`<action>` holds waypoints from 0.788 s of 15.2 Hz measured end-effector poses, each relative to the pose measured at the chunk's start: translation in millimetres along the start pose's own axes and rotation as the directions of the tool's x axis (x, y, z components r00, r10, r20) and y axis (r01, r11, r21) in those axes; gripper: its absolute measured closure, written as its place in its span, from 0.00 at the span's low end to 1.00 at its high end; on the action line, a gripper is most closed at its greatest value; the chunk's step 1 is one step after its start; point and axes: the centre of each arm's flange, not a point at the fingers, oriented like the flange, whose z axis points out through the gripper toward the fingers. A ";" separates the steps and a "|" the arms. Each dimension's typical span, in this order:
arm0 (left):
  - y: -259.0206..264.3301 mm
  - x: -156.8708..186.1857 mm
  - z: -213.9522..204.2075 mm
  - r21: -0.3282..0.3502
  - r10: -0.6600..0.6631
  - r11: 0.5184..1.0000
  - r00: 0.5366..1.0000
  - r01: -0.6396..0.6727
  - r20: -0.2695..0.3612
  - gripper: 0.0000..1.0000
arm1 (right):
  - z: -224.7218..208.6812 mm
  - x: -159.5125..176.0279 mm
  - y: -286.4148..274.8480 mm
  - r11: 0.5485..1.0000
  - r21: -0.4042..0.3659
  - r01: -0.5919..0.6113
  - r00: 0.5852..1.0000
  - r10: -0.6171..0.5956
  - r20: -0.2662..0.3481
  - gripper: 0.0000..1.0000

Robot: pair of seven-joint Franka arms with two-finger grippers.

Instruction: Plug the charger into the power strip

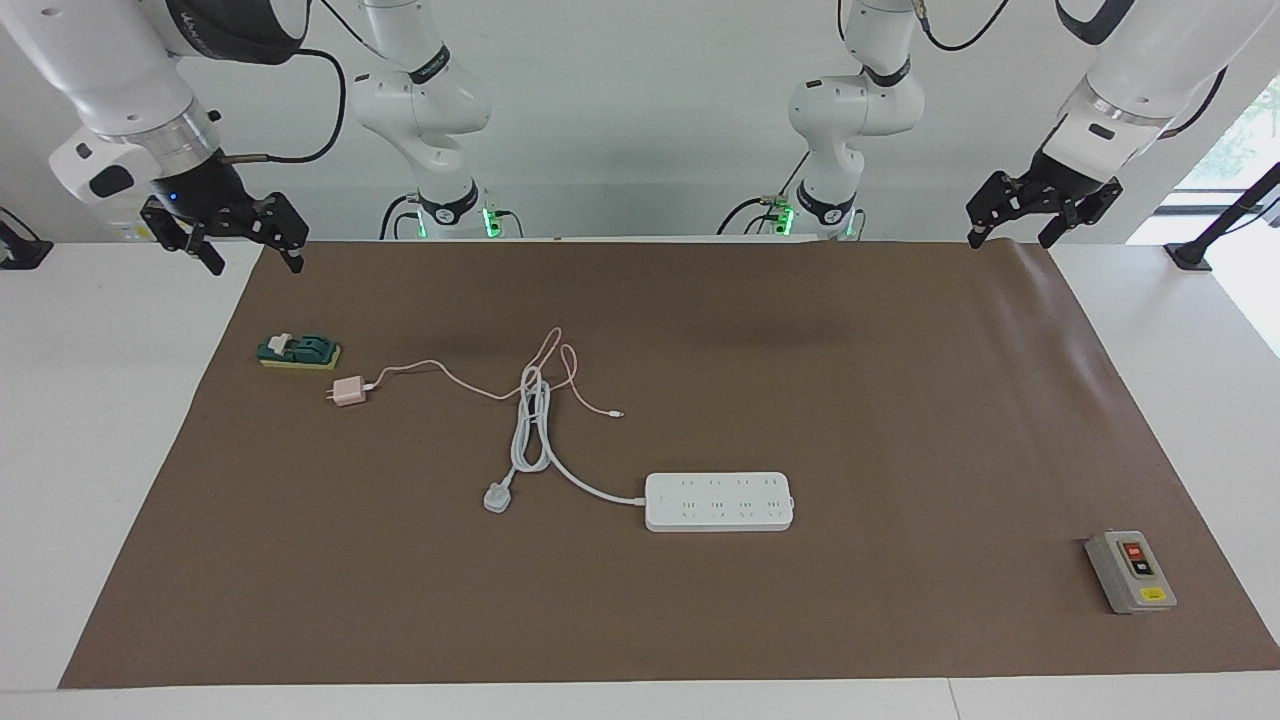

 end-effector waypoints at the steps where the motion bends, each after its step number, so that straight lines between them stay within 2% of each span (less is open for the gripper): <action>1: 0.0 0.0 0.0 0.000 0.000 1.000 1.000 0.000 0.000 0.00 | 0.0 0.0 0.0 1.000 0.000 0.000 1.000 0.000 0.000 0.00; 12: -4.3 1.7 2.8 -0.001 -0.008 1.000 1.000 0.008 0.005 0.00 | 1.8 0.8 -5.0 1.000 0.000 0.009 1.000 -0.009 0.006 0.00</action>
